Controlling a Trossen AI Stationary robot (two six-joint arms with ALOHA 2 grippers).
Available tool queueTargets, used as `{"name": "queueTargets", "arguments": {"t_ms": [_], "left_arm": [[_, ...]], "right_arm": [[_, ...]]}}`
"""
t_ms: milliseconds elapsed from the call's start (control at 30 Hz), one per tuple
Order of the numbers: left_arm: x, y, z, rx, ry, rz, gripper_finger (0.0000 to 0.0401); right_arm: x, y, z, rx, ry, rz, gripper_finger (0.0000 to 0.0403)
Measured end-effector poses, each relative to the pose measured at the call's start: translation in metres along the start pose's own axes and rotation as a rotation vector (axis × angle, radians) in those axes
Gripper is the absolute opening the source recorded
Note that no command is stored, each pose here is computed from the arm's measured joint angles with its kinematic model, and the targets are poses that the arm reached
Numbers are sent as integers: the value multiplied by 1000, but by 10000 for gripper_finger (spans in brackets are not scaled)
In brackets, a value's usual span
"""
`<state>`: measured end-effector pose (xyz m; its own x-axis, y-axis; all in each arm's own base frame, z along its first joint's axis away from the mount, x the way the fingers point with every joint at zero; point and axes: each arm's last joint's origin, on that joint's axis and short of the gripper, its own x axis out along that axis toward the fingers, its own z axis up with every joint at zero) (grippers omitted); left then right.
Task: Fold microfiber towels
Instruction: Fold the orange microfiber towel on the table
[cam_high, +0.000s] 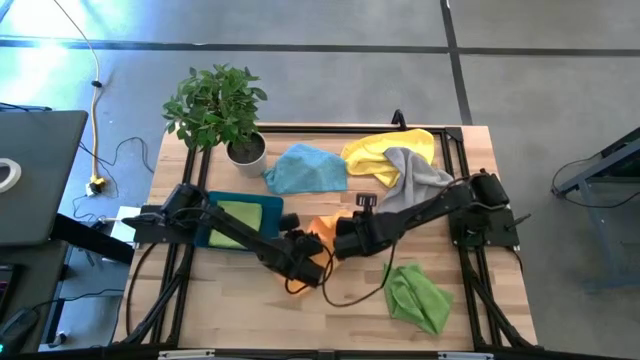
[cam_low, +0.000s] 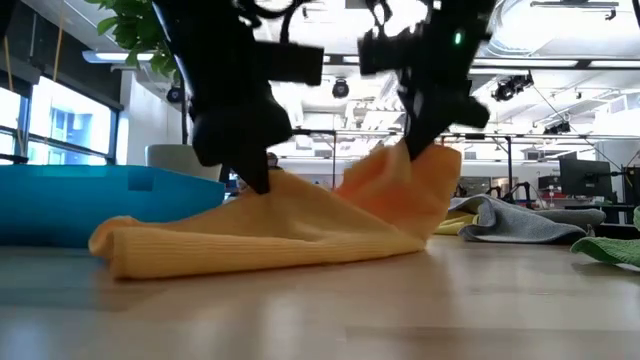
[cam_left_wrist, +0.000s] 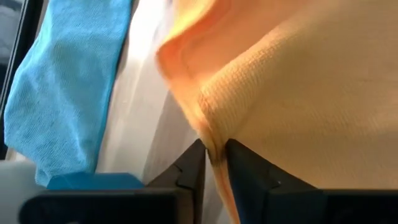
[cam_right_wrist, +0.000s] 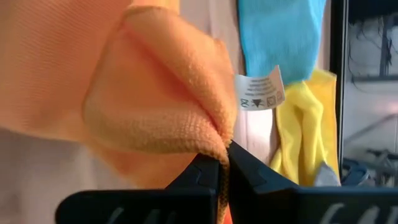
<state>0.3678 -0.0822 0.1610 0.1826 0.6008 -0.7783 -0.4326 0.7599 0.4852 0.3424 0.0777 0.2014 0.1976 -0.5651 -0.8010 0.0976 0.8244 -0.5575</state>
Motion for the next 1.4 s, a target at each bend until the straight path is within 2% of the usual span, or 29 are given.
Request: {"name": "queueTargets", "arguments": {"t_ms": [267,433,700,900,1200,1400], "left_arm": [[13,13,5,6,50,18,134],[10,11,4,24,60,3,153],[-46,-11,-26,159,71,-154,137],[-92,-15,-50,158,50,-260,123],[-139,-5,-69,123,-40,-349,109],[-162,-3,-84,154,-61,-426,100]], "right_arm": [[10,-22,-7,45,51,-32,0],[8,-34,-9,101,68,6,0],[2,-23,-6,173,70,199,0],[-7,-21,4,430,96,368,0],[-17,-13,28,560,-73,596,0],[-25,-8,40,693,-142,703,1]]}}
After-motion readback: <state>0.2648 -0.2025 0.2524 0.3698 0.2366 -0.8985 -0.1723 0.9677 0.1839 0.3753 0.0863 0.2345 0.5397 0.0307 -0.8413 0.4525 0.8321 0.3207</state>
